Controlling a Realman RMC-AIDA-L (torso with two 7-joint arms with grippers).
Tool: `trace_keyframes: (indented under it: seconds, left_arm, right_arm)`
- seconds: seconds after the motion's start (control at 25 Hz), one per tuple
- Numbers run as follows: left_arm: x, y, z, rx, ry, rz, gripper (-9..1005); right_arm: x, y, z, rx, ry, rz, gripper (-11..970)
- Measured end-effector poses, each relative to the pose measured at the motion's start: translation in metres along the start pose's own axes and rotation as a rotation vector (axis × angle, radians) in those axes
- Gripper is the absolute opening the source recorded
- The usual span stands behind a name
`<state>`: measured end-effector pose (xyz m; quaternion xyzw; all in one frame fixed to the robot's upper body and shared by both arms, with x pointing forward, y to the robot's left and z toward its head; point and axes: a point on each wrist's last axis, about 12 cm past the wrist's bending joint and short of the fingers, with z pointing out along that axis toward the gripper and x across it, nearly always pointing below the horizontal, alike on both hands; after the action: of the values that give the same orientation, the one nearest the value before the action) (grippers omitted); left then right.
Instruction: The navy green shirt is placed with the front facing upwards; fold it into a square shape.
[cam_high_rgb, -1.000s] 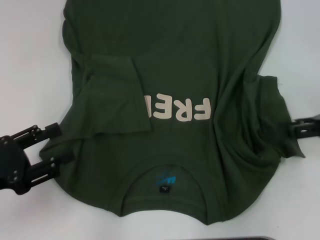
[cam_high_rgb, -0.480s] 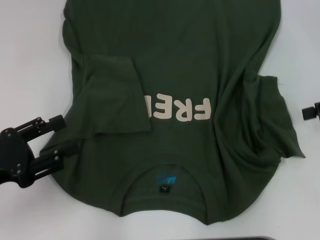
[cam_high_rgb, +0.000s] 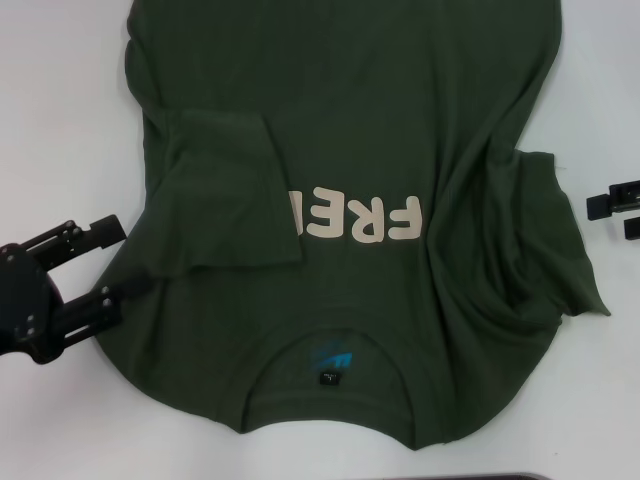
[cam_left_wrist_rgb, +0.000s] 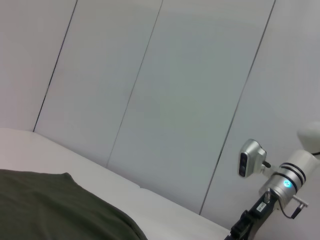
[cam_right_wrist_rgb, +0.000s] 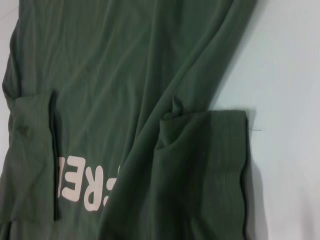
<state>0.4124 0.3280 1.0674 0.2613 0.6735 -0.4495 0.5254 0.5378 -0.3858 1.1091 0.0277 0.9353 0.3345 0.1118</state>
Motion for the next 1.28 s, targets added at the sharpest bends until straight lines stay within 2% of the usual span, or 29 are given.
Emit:
trace_keyframes:
  seconds: [0.44,0.88,1.28]
  left_arm:
    - [0.000,0.001,0.000,-0.005,0.000,0.002,691]
    - [0.000,0.002,0.001,-0.006,0.001,0.002,690]
    - [-0.001,0.002,0.002,-0.005,0.001,0.005,691]
  right_arm:
    - [0.000,0.000,0.014,-0.014,-0.004,0.052,915]
    - [-0.005,0.010,0.024,-0.023,-0.007,0.036,916]
    - [-0.007,0.011,0.026,-0.013,-0.005,0.019,916]
